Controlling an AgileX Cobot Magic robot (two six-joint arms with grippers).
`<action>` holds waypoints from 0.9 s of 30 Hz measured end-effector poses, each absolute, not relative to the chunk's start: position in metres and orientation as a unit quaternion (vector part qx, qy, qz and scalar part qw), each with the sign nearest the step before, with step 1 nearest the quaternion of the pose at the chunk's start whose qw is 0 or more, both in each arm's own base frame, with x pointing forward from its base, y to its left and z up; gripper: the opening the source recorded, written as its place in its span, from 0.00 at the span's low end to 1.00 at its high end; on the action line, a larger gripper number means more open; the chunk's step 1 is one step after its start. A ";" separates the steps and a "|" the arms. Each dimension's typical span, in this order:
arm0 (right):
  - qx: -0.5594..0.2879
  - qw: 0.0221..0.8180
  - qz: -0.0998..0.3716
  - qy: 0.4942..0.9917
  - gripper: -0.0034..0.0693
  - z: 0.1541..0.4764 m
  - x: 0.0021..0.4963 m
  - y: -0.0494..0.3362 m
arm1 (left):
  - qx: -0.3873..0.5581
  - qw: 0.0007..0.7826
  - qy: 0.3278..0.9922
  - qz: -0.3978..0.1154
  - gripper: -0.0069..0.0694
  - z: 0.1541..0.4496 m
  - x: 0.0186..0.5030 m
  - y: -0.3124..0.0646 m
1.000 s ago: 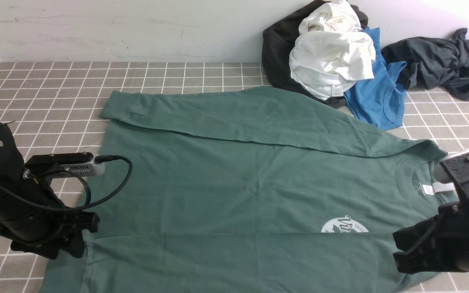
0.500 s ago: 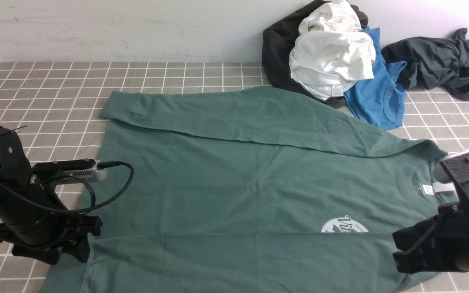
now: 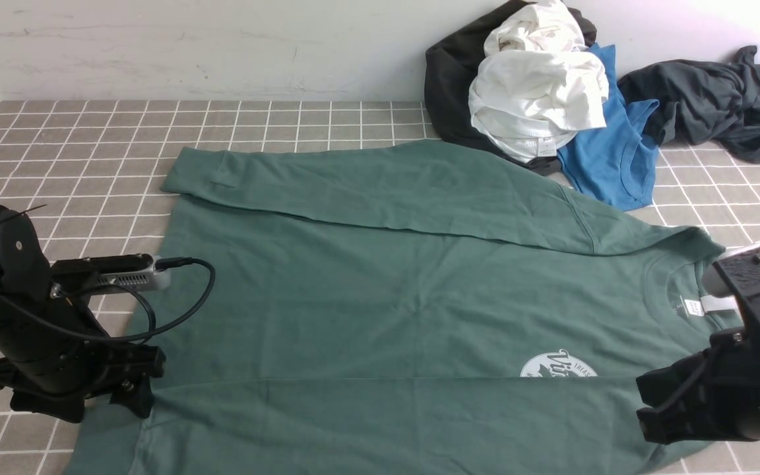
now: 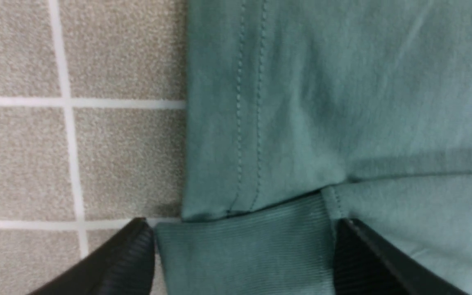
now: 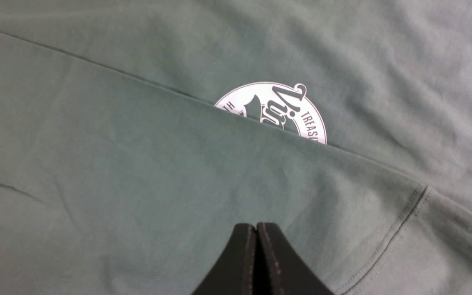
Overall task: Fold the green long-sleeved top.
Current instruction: Use the left arm to clamp the cuff closest to it
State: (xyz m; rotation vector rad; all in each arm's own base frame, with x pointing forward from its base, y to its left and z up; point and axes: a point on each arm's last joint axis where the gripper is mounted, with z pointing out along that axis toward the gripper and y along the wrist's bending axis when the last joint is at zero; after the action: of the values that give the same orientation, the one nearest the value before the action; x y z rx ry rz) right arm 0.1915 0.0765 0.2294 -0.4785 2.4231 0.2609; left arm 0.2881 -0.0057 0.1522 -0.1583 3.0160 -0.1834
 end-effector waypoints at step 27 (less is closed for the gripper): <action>-0.184 0.323 0.101 0.923 0.03 0.229 0.191 0.077 | -0.047 0.117 0.990 -0.064 0.15 0.200 0.274 -0.006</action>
State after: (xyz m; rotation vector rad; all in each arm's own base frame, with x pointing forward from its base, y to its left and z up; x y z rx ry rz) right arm 0.1915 0.0769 0.2295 -0.4837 2.4210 0.2655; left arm 0.2743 -0.0061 0.1996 -0.1374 2.8986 -0.1862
